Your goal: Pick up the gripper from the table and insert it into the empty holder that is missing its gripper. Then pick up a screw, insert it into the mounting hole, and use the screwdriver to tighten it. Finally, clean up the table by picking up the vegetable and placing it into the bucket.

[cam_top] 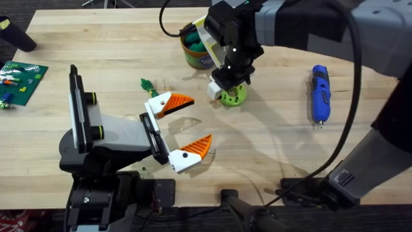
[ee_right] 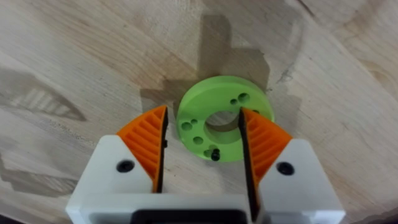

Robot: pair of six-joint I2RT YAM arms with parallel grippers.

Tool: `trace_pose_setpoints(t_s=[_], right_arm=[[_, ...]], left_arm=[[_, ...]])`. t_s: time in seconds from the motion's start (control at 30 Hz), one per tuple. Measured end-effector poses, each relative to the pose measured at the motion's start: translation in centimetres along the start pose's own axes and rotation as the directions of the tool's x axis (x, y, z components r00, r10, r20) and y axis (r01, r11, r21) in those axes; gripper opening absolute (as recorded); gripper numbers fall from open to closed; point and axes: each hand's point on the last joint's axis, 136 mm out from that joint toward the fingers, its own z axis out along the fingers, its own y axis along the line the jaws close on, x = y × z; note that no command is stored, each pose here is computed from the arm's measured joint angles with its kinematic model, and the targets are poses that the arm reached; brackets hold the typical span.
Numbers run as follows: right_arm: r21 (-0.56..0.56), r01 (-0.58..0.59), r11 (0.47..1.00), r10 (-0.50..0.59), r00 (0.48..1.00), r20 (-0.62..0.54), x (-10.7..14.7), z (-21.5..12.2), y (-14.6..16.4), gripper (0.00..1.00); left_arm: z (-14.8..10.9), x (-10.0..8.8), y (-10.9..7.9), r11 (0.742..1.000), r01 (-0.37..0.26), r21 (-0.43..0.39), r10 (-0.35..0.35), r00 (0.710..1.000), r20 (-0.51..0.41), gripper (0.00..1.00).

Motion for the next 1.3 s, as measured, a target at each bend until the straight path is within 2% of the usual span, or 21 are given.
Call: trace_pose_setpoints(t_s=[0.37,0.63,0.83,1.1,1.3], right_arm=[[0.002,0.000,1.000,0.000,1.000,-0.016,0.4,-0.1,0.0,0.612],[0.049,0.003,0.999,0.002,0.996,-0.088,1.9,-1.9,-0.8,0.612],[0.058,-0.002,0.998,0.006,0.998,-0.068,1.6,-3.6,-0.9,0.612],[0.068,-0.038,0.997,0.042,0.997,-0.062,1.6,-3.6,-0.7,0.612],[0.070,-0.071,0.995,0.075,0.996,-0.054,3.2,-3.3,-0.6,0.612]], left_arm=[[0.0,0.0,0.0,1.000,0.002,0.002,-0.002,1.000,-0.001,0.986],[0.0,0.0,0.0,1.000,0.002,0.001,-0.002,1.000,0.000,0.986],[0.0,0.0,0.0,1.000,0.002,0.001,-0.002,1.000,0.000,0.986],[0.0,0.0,0.0,1.000,0.002,0.002,-0.002,1.000,-0.001,0.986],[0.0,0.0,0.0,1.000,0.002,0.001,-0.002,1.000,0.000,0.986]])
